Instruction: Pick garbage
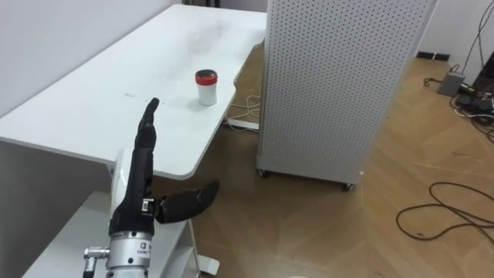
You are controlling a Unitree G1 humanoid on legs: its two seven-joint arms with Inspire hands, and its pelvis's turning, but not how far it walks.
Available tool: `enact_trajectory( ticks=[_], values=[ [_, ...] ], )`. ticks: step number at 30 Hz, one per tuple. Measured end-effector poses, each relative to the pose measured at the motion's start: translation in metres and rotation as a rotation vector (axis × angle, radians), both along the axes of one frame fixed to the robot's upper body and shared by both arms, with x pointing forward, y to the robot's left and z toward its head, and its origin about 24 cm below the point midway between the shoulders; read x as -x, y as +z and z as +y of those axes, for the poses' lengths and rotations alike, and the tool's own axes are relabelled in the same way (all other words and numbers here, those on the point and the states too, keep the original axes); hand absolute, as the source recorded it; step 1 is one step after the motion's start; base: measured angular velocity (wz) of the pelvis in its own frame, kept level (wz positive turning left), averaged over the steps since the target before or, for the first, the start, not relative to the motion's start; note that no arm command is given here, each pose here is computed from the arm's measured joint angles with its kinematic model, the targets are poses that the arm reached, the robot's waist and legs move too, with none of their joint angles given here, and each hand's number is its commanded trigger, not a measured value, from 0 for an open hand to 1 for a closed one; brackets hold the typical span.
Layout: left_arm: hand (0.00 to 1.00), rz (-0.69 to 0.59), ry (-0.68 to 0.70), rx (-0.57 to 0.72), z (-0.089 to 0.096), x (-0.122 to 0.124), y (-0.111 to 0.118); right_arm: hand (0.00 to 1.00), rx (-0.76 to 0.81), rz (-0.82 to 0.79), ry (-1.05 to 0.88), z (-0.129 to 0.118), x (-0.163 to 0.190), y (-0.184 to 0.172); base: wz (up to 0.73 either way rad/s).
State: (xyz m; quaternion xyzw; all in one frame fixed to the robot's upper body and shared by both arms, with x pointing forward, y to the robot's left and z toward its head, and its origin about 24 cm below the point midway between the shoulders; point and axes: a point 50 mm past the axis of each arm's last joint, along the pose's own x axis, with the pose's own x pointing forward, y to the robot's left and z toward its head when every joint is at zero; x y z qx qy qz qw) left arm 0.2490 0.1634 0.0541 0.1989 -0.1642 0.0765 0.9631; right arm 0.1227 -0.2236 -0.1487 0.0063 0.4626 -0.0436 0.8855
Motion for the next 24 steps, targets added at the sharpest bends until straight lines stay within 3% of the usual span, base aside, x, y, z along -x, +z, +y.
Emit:
enact_trajectory(
  ticks=[21,24],
  values=[
    [0.00,-0.021,0.046,0.025,0.012,-0.003,0.006,1.00,0.033,-0.015,-0.020,-0.006,-0.006,0.003,-0.08],
    [0.00,0.010,0.055,0.019,0.014,-0.003,-0.001,1.00,0.034,-0.013,-0.033,-0.009,-0.004,0.003,-0.08]
  ],
)
